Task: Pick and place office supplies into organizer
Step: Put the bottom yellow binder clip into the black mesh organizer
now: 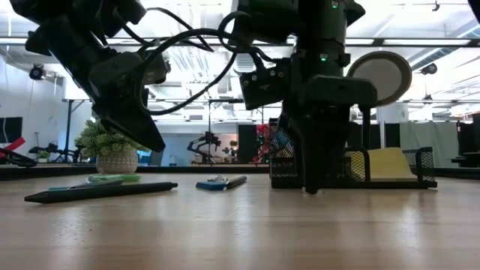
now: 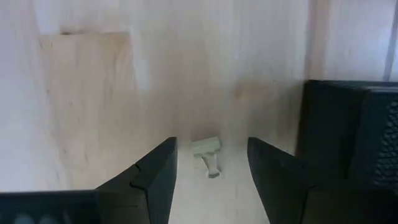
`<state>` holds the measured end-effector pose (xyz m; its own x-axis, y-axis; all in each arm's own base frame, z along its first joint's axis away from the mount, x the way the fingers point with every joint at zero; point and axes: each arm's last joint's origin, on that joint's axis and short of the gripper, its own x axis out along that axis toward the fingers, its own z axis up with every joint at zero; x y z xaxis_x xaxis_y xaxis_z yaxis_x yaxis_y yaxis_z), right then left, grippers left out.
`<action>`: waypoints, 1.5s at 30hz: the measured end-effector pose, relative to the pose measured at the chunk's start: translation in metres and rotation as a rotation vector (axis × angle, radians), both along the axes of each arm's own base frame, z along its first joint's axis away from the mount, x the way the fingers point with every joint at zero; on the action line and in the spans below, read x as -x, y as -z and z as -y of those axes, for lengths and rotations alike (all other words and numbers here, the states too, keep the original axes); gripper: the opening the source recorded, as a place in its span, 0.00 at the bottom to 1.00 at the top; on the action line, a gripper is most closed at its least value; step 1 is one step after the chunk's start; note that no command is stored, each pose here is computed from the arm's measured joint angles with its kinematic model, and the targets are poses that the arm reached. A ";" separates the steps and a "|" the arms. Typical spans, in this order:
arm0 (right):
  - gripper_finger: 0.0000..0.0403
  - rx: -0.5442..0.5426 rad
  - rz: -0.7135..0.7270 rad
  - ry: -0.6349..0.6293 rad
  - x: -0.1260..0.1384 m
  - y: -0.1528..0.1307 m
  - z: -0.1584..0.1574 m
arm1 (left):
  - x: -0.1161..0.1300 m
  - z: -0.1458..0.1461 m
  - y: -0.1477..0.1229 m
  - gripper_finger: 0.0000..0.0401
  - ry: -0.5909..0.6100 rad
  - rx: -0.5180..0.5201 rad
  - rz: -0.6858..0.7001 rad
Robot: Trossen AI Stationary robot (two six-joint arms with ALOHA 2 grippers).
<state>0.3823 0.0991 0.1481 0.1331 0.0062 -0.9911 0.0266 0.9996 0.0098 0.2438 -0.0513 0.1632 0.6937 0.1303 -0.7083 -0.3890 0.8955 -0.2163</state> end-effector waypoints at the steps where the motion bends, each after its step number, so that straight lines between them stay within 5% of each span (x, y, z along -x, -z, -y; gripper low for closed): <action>1: 0.46 0.001 -0.001 -0.006 0.000 0.000 0.000 | 0.000 0.000 0.000 0.11 0.000 0.000 0.000; 23: 0.21 -0.013 -0.001 -0.102 -0.001 0.004 -0.001 | 0.003 -0.003 0.005 0.11 -0.012 -0.010 -0.017; 34: 0.15 -0.004 -0.006 -0.124 -0.002 0.002 -0.001 | 0.003 -0.003 0.005 0.11 -0.017 -0.017 -0.016; 40: 0.15 0.062 -0.035 -0.028 -0.002 -0.017 0.001 | 0.003 -0.003 0.005 0.11 -0.019 -0.019 -0.016; 45: 0.15 0.067 0.048 0.229 -0.002 -0.060 0.003 | 0.003 -0.003 0.005 0.11 -0.018 -0.018 -0.013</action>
<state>0.3839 0.0960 0.2078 0.1709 -0.0954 -0.9807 0.2535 0.9661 -0.0498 0.2406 -0.0483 0.1580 0.6817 0.1558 -0.7149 -0.4082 0.8918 -0.1949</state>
